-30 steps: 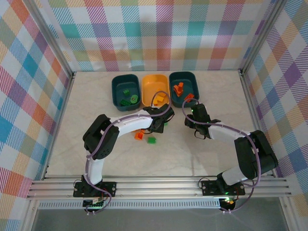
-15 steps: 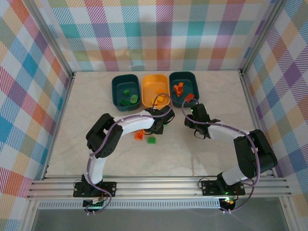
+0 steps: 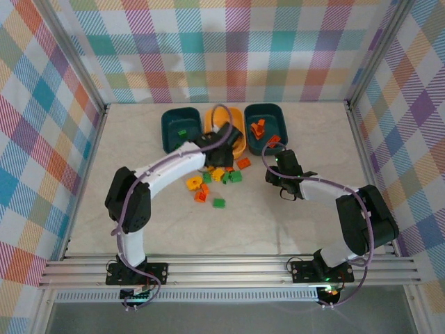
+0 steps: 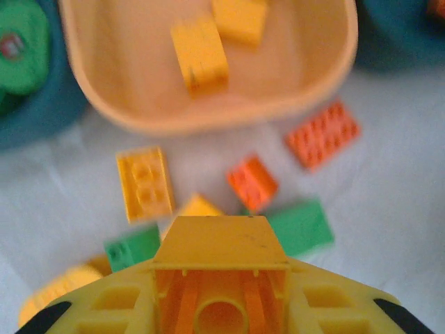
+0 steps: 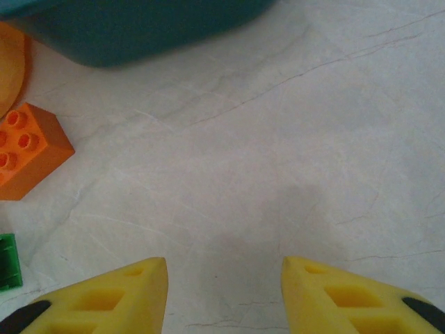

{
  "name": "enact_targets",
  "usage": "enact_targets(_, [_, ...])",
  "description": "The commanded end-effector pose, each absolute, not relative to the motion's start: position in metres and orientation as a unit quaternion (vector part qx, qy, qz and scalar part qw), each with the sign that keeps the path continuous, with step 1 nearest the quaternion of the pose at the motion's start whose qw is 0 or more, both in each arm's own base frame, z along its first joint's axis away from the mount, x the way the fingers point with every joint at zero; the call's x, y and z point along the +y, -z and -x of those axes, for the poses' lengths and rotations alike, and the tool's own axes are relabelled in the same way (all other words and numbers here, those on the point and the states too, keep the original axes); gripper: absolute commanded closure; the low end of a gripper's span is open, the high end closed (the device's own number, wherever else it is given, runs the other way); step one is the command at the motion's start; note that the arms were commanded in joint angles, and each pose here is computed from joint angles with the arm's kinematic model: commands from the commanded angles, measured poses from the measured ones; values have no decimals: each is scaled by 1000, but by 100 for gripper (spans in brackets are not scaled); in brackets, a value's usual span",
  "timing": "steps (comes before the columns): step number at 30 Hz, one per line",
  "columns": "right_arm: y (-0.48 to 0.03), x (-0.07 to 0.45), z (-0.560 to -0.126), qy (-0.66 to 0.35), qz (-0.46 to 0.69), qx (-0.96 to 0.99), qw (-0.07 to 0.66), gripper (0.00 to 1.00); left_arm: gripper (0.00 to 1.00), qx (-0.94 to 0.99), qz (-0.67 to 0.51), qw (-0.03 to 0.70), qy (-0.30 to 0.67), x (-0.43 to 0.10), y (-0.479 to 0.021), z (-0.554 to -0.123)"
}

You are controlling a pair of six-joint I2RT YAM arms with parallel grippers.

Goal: Sort the legos into containers by color

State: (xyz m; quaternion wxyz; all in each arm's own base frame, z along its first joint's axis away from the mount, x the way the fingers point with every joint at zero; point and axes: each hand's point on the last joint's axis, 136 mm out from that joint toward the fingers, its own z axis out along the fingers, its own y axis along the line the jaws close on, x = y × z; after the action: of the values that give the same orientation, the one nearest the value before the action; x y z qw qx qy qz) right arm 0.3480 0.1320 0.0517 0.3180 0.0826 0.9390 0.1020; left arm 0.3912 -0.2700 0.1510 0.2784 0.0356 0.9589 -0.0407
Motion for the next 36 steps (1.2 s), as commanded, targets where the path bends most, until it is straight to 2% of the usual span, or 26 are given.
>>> enact_targets(1, [-63, 147, -358, -137, -74, 931, 330, 53, 84, 958, -23, 276, 76, -267, -151, -438])
enact_targets(9, [-63, 154, -357, -153, -63, 931, 325, 48, 83, 961, -21, 252, 110, -285, -127, -514])
enact_targets(16, [-65, 153, -357, -151, -60, 931, 326, 46, 75, 963, -25, 243, 118, -293, -113, -527])
enact_targets(18, [-65, 153, -357, -151, -60, 931, 327, 45, 67, 961, -26, 244, 123, -294, -118, -526])
enact_targets(21, [-65, 154, -357, -152, -58, 931, 327, 44, 50, 960, -30, 249, 123, -292, -126, -524])
enact_targets(25, [-71, 160, -354, -149, -43, 928, 338, 44, 34, 956, -33, 259, 134, -289, -150, -514])
enact_targets(28, [-83, 173, -348, -141, -9, 923, 359, 42, 28, 945, -31, 284, 156, -285, -180, -500])
enact_targets(30, [-85, 187, -345, -151, 17, 921, 359, 40, 23, 938, -20, 305, 166, -274, -198, -485])
enact_targets(34, [-79, 226, -336, -155, 70, 927, 335, 38, 0, 921, 32, 350, 170, -233, -214, -441])
enact_targets(36, [-78, 248, -331, -153, 99, 927, 327, 37, 0, 917, 62, 360, 163, -209, -208, -415])
